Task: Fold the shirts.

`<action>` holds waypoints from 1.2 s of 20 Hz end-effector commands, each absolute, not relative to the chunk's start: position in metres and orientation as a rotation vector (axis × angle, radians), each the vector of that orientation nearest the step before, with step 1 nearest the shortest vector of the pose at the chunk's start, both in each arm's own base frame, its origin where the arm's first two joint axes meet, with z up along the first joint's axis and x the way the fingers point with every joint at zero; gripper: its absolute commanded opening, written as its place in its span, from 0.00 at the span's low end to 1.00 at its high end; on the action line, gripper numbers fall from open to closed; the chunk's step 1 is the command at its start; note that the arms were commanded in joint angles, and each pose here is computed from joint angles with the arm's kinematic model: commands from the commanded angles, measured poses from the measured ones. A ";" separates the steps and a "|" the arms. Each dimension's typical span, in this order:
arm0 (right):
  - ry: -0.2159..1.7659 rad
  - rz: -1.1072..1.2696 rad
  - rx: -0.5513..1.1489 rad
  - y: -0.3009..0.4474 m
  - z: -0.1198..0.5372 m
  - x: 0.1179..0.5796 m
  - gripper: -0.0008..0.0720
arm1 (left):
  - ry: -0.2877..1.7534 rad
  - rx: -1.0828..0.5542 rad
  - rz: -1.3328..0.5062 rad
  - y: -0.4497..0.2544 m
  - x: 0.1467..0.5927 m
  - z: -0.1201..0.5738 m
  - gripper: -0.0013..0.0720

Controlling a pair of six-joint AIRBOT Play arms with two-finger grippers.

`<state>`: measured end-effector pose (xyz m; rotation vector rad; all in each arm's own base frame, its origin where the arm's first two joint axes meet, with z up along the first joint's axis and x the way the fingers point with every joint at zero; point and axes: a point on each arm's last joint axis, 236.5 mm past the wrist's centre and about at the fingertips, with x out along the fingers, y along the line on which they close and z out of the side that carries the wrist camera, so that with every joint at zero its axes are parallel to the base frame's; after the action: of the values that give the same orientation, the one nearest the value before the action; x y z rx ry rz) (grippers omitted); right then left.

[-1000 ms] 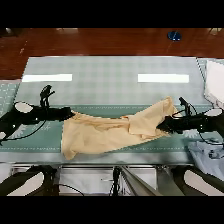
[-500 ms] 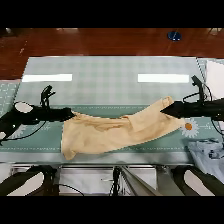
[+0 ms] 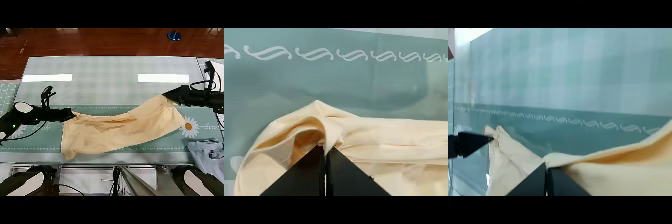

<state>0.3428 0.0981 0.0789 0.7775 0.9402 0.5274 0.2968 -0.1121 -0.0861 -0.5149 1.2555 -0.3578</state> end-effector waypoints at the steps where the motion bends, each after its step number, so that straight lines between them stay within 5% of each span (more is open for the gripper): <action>1: 0.776 0.429 0.853 0.079 0.098 0.379 0.05 | 1.256 -0.514 -0.359 -0.112 0.297 -0.086 0.05; 5: 0.714 0.323 0.840 0.055 0.088 0.402 0.06 | 1.256 -0.514 -0.359 -0.112 0.297 -0.086 0.05; 7: 0.747 0.315 0.842 0.053 0.071 0.406 0.56 | 1.256 -0.514 -0.359 -0.112 0.297 -0.086 0.05; 8: 0.764 0.313 0.845 0.053 0.063 0.407 0.63 | 1.256 -0.514 -0.359 -0.112 0.297 -0.086 0.05; 16: 0.678 0.189 0.727 -0.014 0.092 0.424 0.63 | 1.263 -0.509 -0.363 -0.112 0.295 -0.087 0.05; 21: 0.888 -0.004 0.515 -0.073 0.048 0.392 0.63 | 1.263 -0.509 -0.363 -0.112 0.295 -0.087 0.05; 24: 1.032 0.056 0.588 -0.055 0.013 0.381 0.64 | 1.263 -0.509 -0.363 -0.112 0.295 -0.087 0.05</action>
<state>0.3982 -0.0522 0.0439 0.5931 0.8916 0.0636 0.2946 -0.1125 -0.0866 -0.5098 1.2639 -0.3636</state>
